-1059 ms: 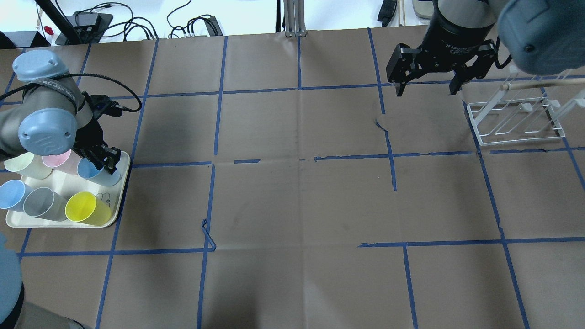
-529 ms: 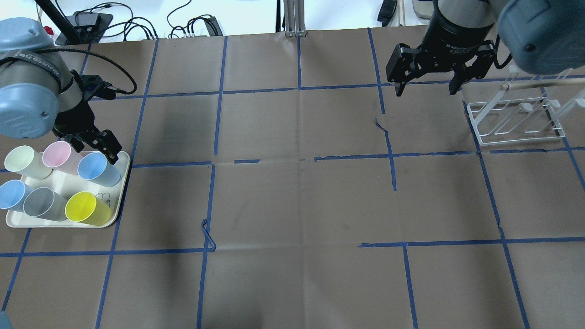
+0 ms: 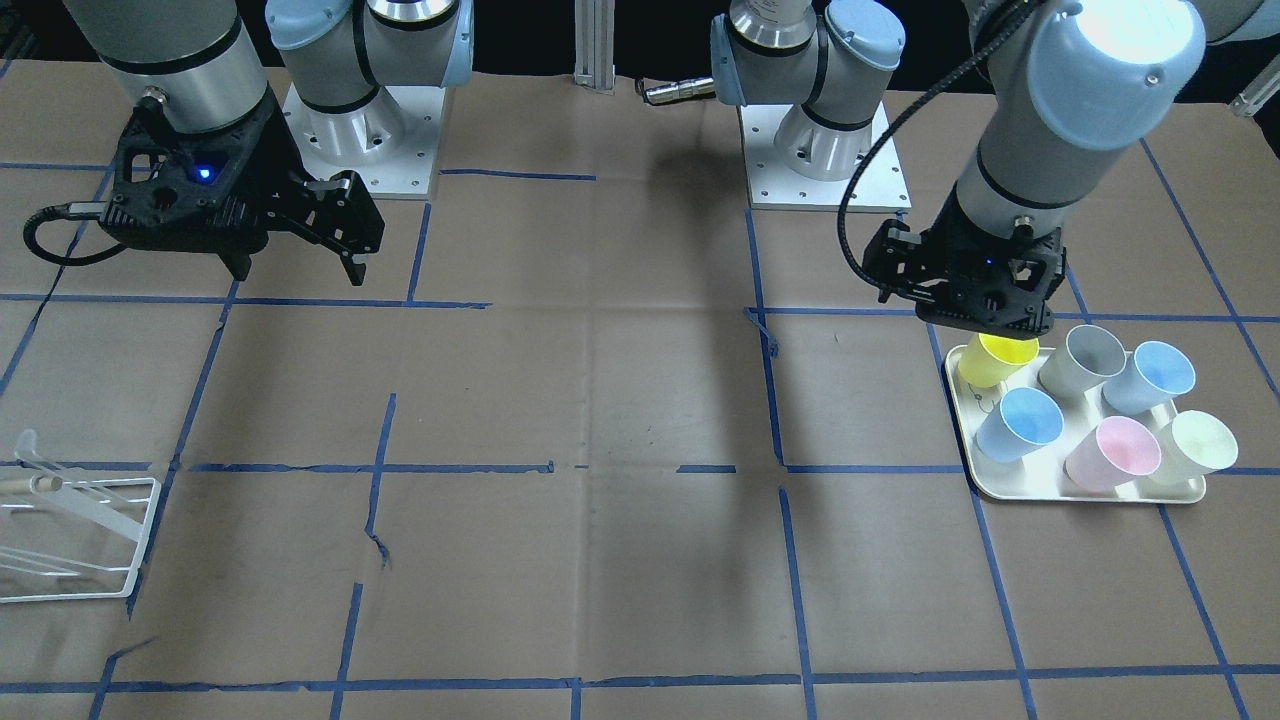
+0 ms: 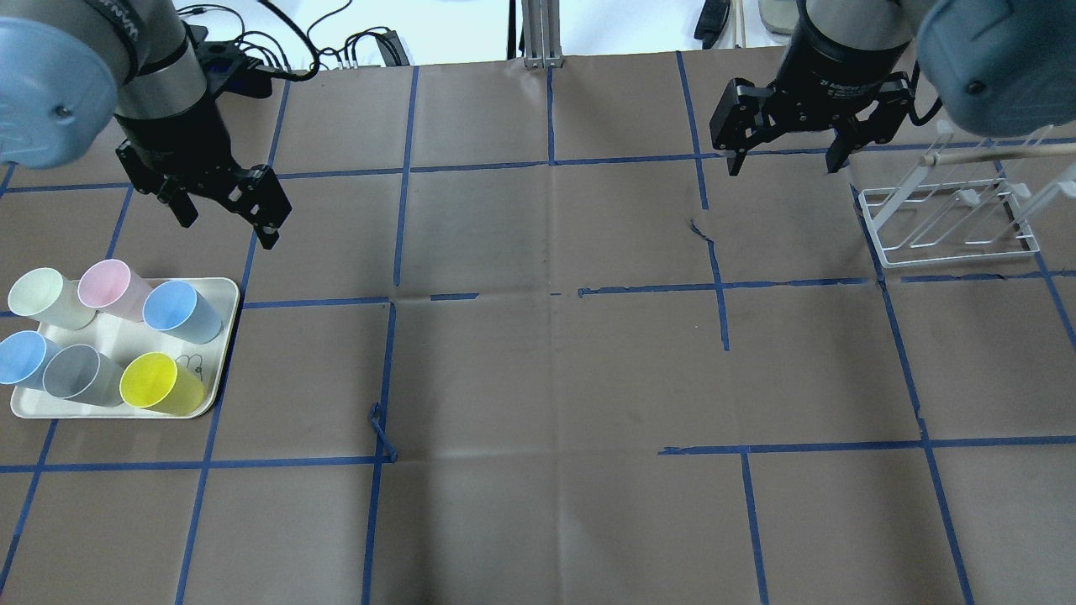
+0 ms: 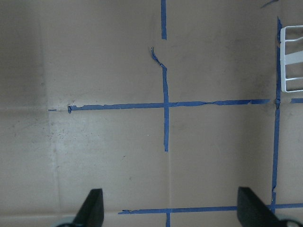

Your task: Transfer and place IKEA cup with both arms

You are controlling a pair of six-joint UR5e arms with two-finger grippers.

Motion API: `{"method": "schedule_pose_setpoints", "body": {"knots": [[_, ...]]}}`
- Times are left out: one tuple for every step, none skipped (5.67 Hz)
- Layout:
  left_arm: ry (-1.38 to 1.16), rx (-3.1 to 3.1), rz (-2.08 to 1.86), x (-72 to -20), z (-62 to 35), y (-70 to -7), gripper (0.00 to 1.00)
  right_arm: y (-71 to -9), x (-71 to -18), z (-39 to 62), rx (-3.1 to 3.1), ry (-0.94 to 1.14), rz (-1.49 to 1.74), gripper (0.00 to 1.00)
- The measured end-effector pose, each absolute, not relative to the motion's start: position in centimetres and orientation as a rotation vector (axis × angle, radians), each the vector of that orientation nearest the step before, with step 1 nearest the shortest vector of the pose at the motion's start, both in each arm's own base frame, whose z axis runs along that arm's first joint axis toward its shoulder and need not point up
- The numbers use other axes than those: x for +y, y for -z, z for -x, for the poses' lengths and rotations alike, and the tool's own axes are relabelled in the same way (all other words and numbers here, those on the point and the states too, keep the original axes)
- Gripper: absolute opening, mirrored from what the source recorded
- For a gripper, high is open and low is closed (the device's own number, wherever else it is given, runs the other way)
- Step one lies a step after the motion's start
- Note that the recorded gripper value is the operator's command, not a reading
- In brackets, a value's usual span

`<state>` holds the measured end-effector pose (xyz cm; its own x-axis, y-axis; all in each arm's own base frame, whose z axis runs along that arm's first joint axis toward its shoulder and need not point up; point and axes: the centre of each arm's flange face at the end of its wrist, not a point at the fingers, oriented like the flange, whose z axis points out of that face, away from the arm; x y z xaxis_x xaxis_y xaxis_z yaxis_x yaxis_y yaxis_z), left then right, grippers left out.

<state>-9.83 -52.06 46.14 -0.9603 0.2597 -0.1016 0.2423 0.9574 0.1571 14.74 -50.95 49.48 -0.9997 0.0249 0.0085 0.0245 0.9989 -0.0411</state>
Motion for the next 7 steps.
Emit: {"method": "schedule_pose_setpoints", "body": {"knots": [[-0.135, 2.997, -0.342, -50.6, 12.1, -48.5, 0.98, -49.5, -51.0, -14.7, -3.132, -0.064, 0.039, 1.00], [-0.072, 3.010, -0.268, -50.0, 13.1, -49.3, 0.98, -49.5, -51.0, -14.7, -3.132, -0.064, 0.039, 1.00], [-0.038, 3.056, -0.196, -49.8, 13.8, -49.4, 0.98, -49.4, -50.9, -14.7, -3.132, -0.063, 0.039, 1.00], [-0.014, 3.103, -0.159, -49.5, 14.1, -49.8, 0.98, -49.4, -50.9, -14.7, -3.132, -0.062, 0.039, 1.00], [-0.003, 3.119, -0.144, -49.5, 14.1, -49.9, 0.98, -49.4, -50.9, -14.7, -3.132, -0.062, 0.039, 1.00], [0.000, 3.125, -0.140, -49.5, 14.1, -49.9, 0.98, -49.4, -50.9, -14.7, -3.132, -0.062, 0.039, 1.00], [0.001, 3.125, -0.140, -49.5, 14.0, -49.9, 0.98, -49.4, -50.9, -14.7, -3.132, -0.062, 0.039, 1.00]]}}
